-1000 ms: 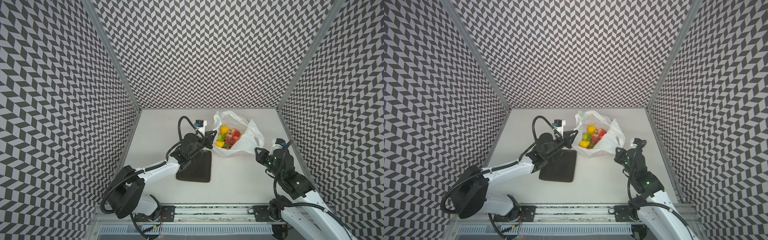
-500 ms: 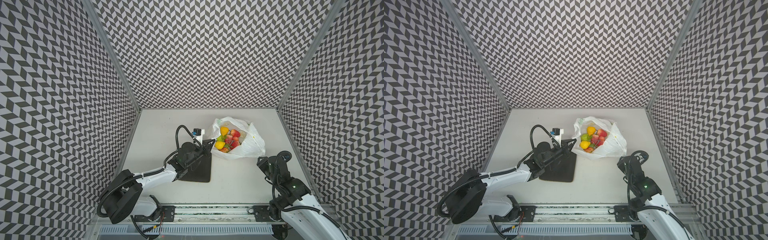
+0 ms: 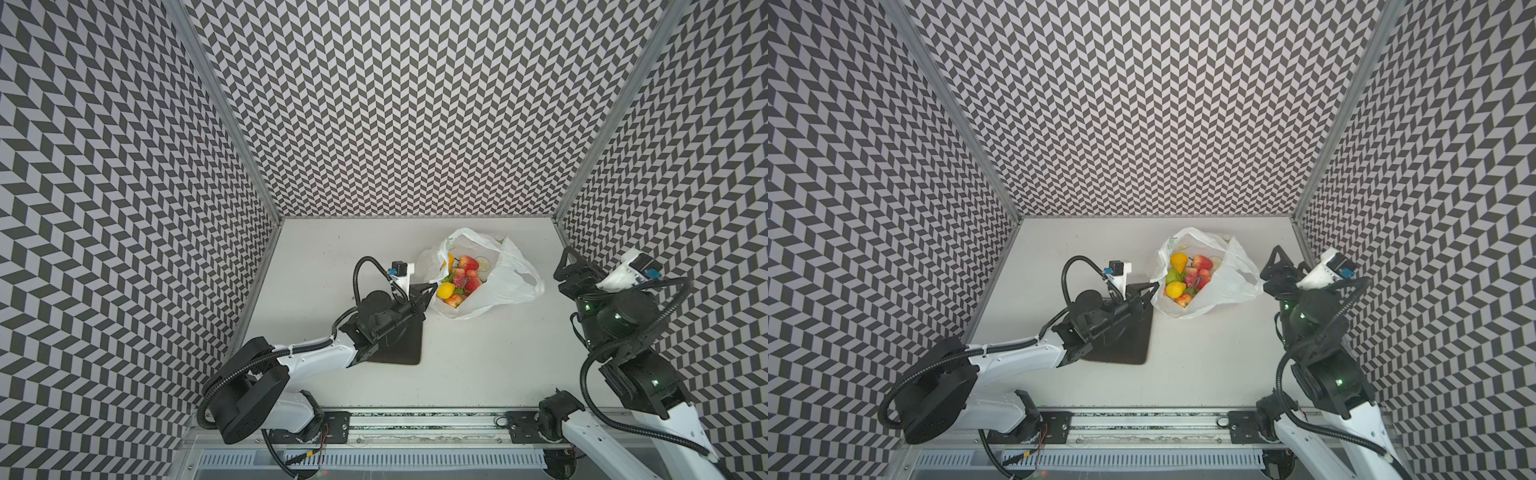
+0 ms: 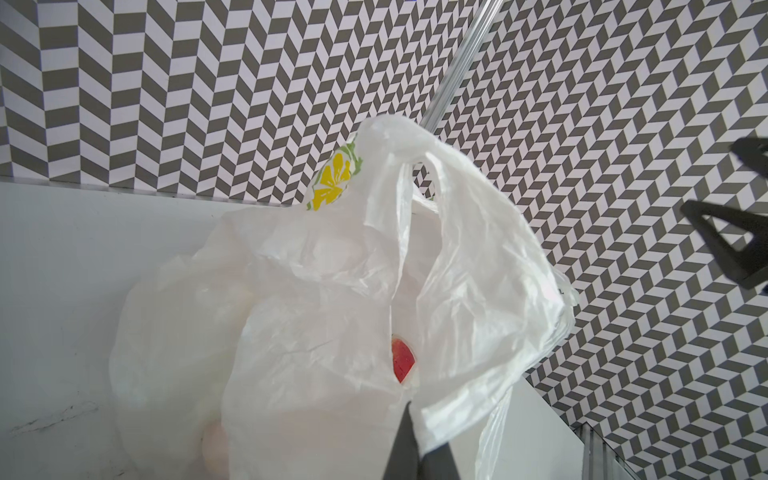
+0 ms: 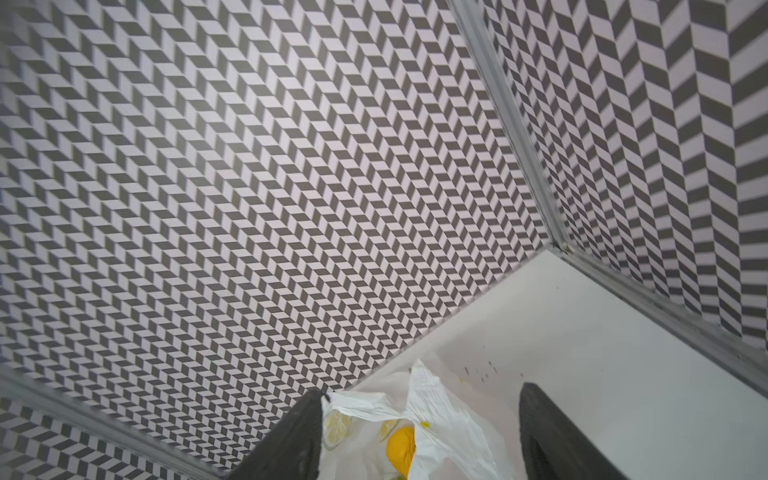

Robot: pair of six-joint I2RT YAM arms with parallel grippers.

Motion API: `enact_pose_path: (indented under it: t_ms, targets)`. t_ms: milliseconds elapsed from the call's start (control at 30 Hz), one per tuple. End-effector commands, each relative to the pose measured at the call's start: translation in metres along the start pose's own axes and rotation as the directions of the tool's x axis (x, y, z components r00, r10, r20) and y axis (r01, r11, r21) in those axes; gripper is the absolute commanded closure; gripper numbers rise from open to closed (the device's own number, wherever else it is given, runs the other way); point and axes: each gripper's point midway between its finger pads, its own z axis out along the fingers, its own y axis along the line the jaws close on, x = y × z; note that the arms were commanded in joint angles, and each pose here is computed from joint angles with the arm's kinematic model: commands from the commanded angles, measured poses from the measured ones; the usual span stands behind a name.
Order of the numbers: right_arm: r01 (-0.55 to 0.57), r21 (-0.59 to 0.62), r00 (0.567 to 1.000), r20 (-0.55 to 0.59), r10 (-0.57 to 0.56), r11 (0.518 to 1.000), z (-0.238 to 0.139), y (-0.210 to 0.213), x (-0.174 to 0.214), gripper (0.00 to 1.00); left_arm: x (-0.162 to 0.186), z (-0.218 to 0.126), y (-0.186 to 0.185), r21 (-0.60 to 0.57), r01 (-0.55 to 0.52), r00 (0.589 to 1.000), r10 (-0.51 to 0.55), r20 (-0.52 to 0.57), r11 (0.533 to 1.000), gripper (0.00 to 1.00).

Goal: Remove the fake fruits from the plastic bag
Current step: 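Hold the bag open with the left gripper while the right arm rises, then lower the right gripper into the bag and grasp the yellow pear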

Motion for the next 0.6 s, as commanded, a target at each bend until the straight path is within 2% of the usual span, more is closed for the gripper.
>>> enact_pose_path:
  t_ms: [0,100,200,267,367,567]
  targets:
    - [0.117,-0.252,0.992,-0.004,-0.122,0.961,-0.001,0.054,-0.007,0.32,-0.004,0.002,-0.007,0.031,0.011,1.0,-0.011,0.023,0.999,1.0]
    - [0.081,-0.413,0.969,-0.183,-0.169,0.907,0.014,0.093,0.031,0.38,-0.001,0.003,-0.007,0.032,0.016,1.0,-0.017,0.018,0.999,1.0]
    - [0.001,-0.5,0.885,-0.402,-0.233,0.866,0.036,0.116,0.096,0.41,0.002,0.003,-0.006,0.027,0.023,1.0,-0.023,0.013,0.999,1.0]
    - [-0.043,-0.517,0.826,-0.499,-0.261,0.855,0.049,0.121,0.138,0.42,0.004,0.001,-0.004,0.013,0.037,0.999,-0.037,0.017,0.999,1.0]
    - [-0.028,-0.454,0.769,-0.579,-0.271,0.891,0.076,0.109,0.19,0.43,0.005,0.0,-0.004,0.005,0.058,0.998,-0.059,0.027,0.998,1.0]
    - [0.06,-0.27,0.721,-0.654,-0.229,0.961,0.119,0.067,0.252,0.39,0.017,0.0,-0.008,-0.011,0.07,0.997,-0.07,0.016,0.997,1.0]
